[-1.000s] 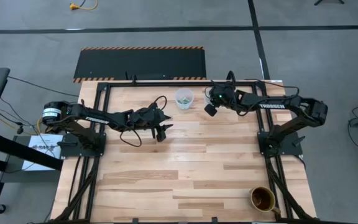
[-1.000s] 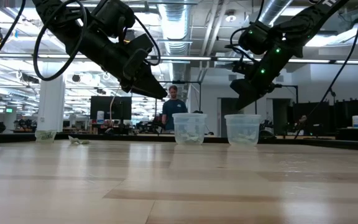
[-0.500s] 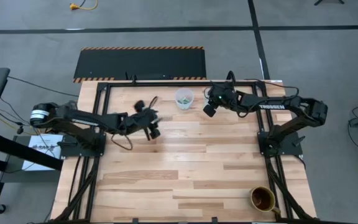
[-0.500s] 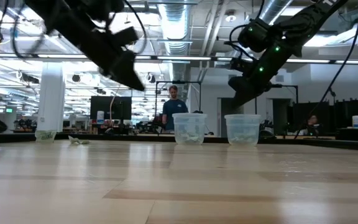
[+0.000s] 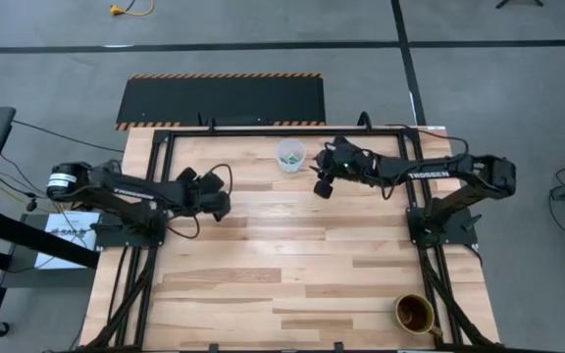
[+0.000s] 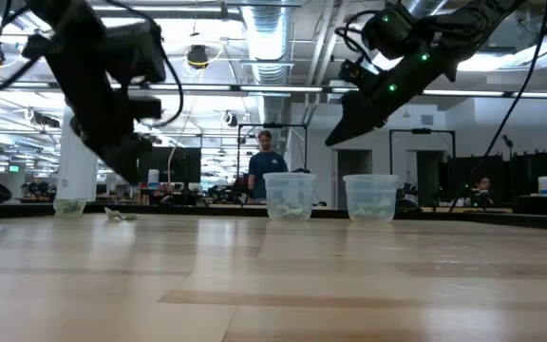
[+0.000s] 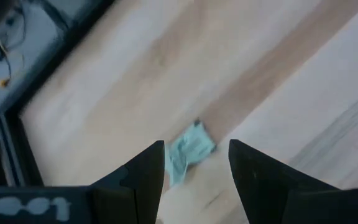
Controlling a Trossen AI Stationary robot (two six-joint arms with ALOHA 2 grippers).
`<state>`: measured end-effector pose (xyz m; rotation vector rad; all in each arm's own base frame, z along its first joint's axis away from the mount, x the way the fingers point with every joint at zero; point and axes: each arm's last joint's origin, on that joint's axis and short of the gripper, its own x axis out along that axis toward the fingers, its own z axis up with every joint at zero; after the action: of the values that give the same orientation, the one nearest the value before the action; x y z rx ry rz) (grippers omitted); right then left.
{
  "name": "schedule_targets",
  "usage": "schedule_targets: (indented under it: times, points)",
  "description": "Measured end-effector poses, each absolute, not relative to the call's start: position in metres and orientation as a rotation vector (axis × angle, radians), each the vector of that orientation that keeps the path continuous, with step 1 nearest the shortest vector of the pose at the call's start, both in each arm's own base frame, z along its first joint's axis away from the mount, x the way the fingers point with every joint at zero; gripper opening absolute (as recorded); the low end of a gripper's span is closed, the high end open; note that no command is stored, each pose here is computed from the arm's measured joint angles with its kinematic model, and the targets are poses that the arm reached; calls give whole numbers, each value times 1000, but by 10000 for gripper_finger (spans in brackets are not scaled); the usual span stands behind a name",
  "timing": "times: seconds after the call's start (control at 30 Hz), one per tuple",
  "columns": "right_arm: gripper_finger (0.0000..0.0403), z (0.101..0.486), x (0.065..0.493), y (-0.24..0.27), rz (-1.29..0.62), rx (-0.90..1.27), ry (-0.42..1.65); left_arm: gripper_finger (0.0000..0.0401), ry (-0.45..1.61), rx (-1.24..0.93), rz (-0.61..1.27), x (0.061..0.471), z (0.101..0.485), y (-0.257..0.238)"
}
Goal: Pick and place Stevia / Truvia into bins
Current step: Put the stevia packet into the right transparent container
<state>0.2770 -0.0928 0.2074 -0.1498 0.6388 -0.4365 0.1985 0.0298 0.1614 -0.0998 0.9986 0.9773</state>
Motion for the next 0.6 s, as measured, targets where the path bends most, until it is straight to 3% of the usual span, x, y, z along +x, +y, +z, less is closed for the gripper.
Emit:
schedule_targets:
  times: [0.4, 0.6]
  points:
    - [118, 209, 285, -70, -343, -232, 618, 169, 1191, -81, 985, 207, 126, 53]
    - [118, 209, 286, -65, -322, -252, 619, 146, 1269, -96, 988, 208, 111, 66]
